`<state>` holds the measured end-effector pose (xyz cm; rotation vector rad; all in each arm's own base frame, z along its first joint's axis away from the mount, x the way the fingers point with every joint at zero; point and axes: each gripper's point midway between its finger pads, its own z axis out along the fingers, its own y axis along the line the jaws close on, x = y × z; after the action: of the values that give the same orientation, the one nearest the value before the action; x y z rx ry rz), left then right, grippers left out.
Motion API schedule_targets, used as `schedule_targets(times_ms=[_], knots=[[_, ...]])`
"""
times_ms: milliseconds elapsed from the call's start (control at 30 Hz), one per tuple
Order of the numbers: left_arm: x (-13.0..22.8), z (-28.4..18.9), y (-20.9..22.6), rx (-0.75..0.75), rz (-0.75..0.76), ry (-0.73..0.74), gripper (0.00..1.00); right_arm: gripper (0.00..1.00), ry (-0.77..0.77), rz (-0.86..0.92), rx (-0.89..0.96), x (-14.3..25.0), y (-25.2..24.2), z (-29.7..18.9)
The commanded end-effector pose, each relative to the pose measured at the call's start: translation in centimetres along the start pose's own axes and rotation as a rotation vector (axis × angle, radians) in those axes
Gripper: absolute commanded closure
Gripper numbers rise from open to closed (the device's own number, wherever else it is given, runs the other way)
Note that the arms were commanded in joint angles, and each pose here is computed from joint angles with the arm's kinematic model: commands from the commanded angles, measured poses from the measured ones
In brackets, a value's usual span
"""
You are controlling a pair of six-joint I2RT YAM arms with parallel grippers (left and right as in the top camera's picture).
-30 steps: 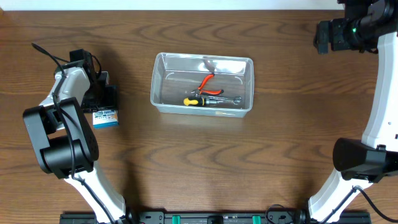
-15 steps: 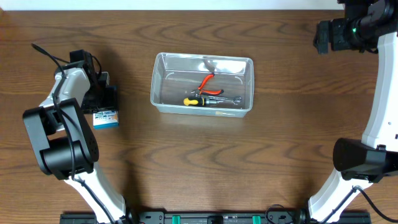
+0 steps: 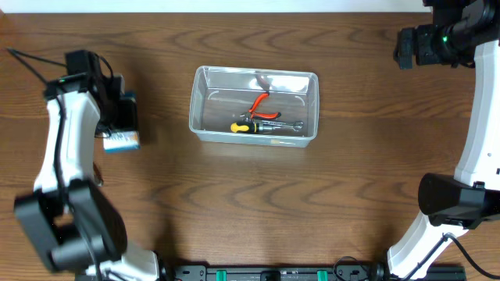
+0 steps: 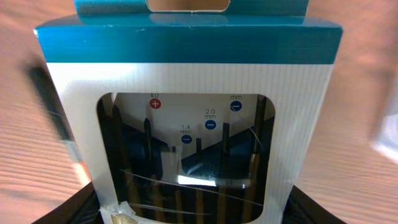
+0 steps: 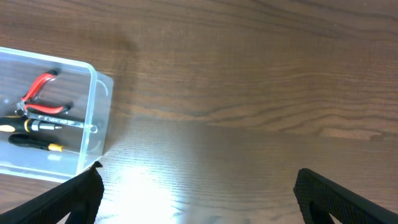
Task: Pack container
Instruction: 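Carry the screwdriver box with the left gripper into the container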
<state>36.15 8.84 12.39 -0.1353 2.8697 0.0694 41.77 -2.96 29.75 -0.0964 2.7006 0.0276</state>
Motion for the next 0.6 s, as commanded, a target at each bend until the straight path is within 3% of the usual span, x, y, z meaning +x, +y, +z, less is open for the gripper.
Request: schedule_targets(times_ms=[0, 333, 467, 567], knots=[[-2.7, -5.9, -3.2, 0.005, 0.174, -0.182, 0.94, 0.01, 0.012, 0.013, -0.010, 0.1, 0.1, 0.4], [-6.0, -11.8, -21.6, 0.013, 1.167, -0.593, 0.94, 0.01, 0.012, 0.012, -0.010, 0.1, 0.1, 0.4], [-7.1, -10.9, -26.6, 0.034, 1.255, -0.682, 0.94, 0.01, 0.015, 0.013, -0.010, 0.2, 0.1, 0.4], [-6.8, -8.0, -28.7, 0.061, 1.290, -0.642, 0.94, 0.01, 0.021, 0.013, -0.011, 0.4, 0.1, 0.4]])
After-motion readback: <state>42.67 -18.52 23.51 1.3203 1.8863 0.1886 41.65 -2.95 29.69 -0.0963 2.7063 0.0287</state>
